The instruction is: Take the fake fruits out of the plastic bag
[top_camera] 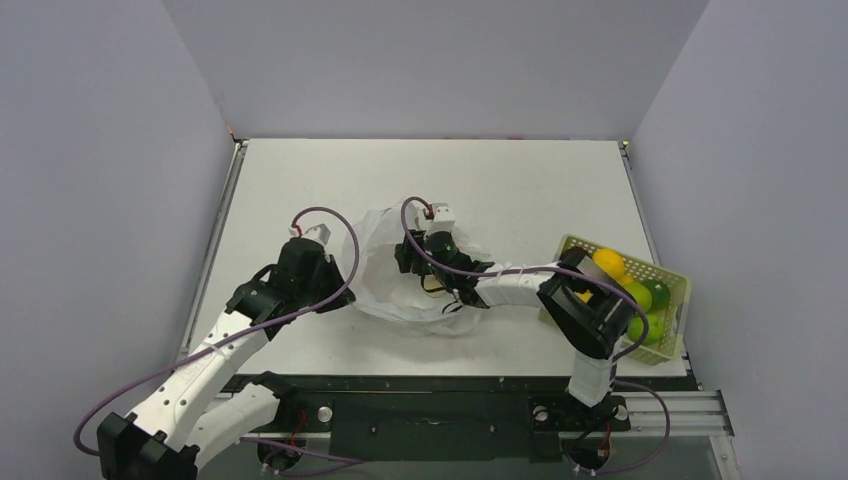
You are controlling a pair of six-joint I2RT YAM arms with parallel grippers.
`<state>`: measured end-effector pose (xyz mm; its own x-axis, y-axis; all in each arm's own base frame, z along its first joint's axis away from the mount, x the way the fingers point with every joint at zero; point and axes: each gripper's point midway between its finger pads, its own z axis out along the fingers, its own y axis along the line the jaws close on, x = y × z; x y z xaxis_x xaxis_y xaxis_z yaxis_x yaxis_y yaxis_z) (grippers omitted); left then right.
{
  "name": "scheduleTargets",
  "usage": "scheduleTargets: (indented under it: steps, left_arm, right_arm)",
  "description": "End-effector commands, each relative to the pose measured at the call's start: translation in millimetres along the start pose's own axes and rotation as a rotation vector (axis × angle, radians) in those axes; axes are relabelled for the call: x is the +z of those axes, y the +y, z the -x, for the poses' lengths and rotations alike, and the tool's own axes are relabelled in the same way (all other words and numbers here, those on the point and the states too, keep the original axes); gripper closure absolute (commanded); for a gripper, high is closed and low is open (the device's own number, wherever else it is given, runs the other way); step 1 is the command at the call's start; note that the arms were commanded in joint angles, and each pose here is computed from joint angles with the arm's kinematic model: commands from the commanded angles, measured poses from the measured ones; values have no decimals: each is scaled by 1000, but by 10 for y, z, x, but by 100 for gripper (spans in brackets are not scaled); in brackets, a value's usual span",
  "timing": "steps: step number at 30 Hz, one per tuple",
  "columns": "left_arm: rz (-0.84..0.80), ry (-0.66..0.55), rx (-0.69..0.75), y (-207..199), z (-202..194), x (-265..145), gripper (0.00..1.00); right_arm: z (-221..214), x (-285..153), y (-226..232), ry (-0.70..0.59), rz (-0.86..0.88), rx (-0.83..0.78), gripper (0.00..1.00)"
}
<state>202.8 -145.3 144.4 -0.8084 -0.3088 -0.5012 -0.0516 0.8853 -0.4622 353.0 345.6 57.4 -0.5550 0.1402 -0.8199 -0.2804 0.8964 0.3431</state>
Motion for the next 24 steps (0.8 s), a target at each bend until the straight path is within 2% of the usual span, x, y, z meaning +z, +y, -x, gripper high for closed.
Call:
scheduleTargets:
  steps: [1, 5, 9, 14, 16, 20, 24]
  left_arm:
    - [0, -49, 3, -52, 206, 109, 100]
    - [49, -52, -7, 7, 341, 234, 100]
    - [133, -63, -42, 140, 536, 394, 100]
    - [169, -124, -77, 144, 961, 480, 100]
    - [201, -144, -95, 189, 1143, 501, 100]
    - [266, -195, -143, 372, 1520, 522, 100]
    - [344, -251, -146, 604, 1883, 491, 100]
  right_arm:
    - [550, -526, 812, -77, 376, -27, 80]
    - [796, -842, 924, -100, 432, -24, 83]
    - [1081, -1042, 1052, -79, 446, -73, 91]
    - [1488, -1294, 1244, -125, 496, -66, 97]
    - [1659, -1369, 1190, -164, 453, -57, 99]
    - [1874, -1475, 727, -230, 269, -34, 100]
    - [1860, -1586, -45, -230, 28, -7, 100]
